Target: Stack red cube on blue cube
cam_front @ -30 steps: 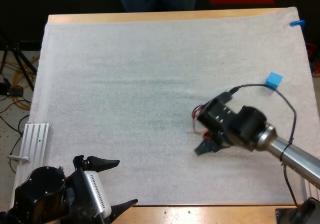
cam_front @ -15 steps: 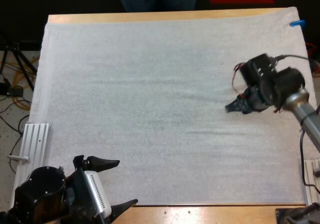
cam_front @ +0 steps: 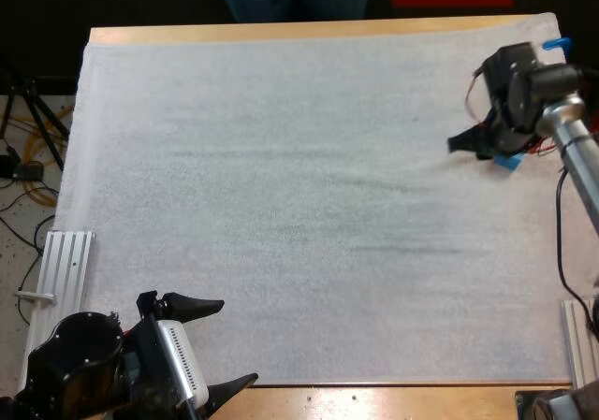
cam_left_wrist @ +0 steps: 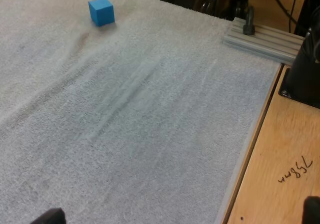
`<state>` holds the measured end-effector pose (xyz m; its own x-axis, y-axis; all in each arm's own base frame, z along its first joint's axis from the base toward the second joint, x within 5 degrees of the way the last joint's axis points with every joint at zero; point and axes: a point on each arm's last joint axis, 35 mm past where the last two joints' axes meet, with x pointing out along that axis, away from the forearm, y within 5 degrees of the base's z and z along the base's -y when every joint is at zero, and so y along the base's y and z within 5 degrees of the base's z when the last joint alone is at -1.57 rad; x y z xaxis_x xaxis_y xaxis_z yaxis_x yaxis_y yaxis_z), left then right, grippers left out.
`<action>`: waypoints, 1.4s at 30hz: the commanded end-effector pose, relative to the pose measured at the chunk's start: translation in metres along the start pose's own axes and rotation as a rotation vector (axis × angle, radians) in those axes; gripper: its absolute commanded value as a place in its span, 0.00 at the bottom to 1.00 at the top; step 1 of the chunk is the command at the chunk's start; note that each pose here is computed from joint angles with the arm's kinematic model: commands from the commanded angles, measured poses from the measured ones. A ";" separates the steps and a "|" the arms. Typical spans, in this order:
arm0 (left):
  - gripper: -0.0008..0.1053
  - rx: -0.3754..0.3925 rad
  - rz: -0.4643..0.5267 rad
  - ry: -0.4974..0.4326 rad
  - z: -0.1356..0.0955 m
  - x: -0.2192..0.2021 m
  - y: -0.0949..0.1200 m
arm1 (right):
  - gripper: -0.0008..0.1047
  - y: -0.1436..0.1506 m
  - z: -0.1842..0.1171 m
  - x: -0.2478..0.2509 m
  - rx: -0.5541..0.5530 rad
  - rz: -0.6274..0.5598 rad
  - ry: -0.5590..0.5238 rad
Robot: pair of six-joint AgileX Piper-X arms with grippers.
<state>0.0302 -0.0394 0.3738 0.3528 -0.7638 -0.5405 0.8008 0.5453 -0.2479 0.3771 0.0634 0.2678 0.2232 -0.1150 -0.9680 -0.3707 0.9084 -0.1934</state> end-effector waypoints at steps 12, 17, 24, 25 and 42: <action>0.83 0.004 -0.003 -0.004 0.001 -0.001 -0.001 | 0.13 -0.055 0.010 0.045 0.134 0.037 0.090; 0.83 0.004 -0.003 -0.004 0.001 -0.001 -0.001 | 0.13 -0.061 0.014 0.058 0.150 0.031 0.078; 0.83 -0.006 -0.003 -0.004 0.001 -0.001 -0.001 | 0.13 -0.062 0.021 0.074 0.148 0.034 0.088; 0.83 -0.008 -0.003 -0.004 0.001 -0.001 -0.001 | 0.13 -0.061 0.021 0.077 0.153 0.035 0.093; 0.83 -0.020 -0.003 -0.004 0.001 -0.001 -0.001 | 0.13 -0.061 0.020 0.079 0.170 0.052 0.102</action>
<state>0.0302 -0.0394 0.3738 0.3528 -0.7638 -0.5405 0.7942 0.5499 -0.2587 0.4345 0.0081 0.2008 0.0970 -0.1073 -0.9895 -0.2326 0.9642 -0.1273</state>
